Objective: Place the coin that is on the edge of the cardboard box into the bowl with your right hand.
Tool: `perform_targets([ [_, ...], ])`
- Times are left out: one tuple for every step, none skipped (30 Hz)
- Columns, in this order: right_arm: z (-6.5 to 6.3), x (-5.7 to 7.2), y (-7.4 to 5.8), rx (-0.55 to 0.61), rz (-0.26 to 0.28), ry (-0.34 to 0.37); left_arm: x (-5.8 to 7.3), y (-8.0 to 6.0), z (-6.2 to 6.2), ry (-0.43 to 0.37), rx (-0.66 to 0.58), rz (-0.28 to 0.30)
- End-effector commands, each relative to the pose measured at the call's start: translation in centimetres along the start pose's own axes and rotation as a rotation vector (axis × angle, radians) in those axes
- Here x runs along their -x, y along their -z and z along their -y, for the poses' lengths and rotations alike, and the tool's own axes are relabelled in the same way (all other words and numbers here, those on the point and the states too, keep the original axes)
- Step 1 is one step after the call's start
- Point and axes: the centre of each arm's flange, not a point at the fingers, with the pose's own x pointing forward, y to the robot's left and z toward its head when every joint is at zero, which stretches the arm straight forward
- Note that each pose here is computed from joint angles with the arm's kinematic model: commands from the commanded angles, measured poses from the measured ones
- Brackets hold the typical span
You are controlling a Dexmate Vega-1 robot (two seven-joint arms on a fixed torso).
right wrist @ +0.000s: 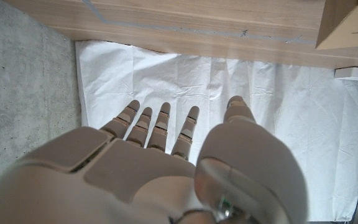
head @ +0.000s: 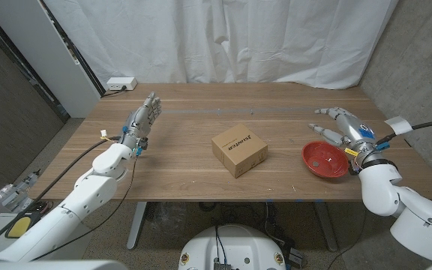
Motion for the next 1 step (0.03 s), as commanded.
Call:
perform_targets([
  [0.92,-0.15,-0.67,-0.010,0.013,0.019,0.41,0.38,0.05,0.010,0.010,-0.010],
])
